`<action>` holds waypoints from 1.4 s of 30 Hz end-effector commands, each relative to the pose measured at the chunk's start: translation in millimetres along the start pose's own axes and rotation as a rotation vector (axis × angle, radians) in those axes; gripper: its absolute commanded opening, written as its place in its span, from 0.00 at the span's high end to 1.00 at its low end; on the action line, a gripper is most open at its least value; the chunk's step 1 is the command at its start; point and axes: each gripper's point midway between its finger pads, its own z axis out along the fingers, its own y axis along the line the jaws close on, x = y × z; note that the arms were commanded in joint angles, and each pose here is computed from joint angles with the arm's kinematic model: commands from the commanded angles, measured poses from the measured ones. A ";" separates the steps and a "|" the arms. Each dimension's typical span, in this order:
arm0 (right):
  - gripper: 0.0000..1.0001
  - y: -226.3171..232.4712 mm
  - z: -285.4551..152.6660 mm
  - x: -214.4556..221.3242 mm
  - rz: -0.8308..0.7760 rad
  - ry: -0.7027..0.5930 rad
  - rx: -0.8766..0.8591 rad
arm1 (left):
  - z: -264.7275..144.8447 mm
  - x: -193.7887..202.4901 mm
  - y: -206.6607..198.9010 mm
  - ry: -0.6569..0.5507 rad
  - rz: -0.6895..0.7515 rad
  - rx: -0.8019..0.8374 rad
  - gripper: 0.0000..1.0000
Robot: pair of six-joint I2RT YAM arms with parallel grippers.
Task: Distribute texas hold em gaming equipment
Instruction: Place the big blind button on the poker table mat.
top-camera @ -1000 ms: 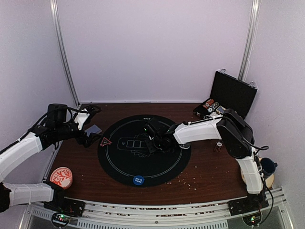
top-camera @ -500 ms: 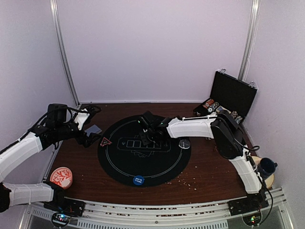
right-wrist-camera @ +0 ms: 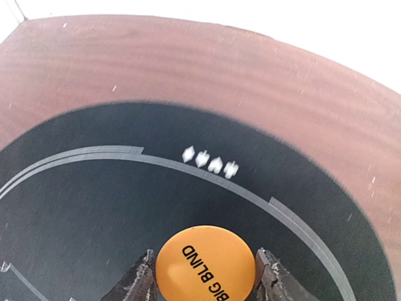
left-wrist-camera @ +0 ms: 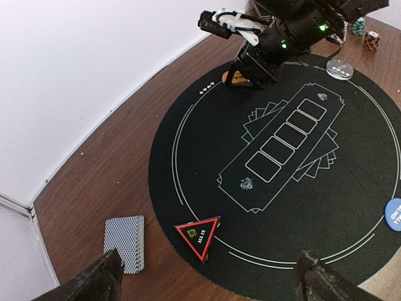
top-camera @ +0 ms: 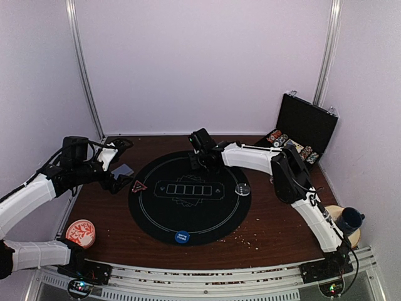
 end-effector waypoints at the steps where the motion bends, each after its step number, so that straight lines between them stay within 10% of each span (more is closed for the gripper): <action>1: 0.48 -6.4 11.1 -19.9 -0.013 -0.055 -0.011 | 1.8 -3.8 4.0 -0.027 0.001 -0.016 0.02; 30: 0.44 -4.5 43.0 -18.1 -0.008 -0.072 -0.085 | 5.2 -2.1 5.7 -0.016 0.008 -0.019 0.02; 42: 0.25 -16.6 1.9 -23.1 -0.061 -0.029 -0.062 | 4.2 -2.3 5.1 -0.020 0.009 -0.018 0.02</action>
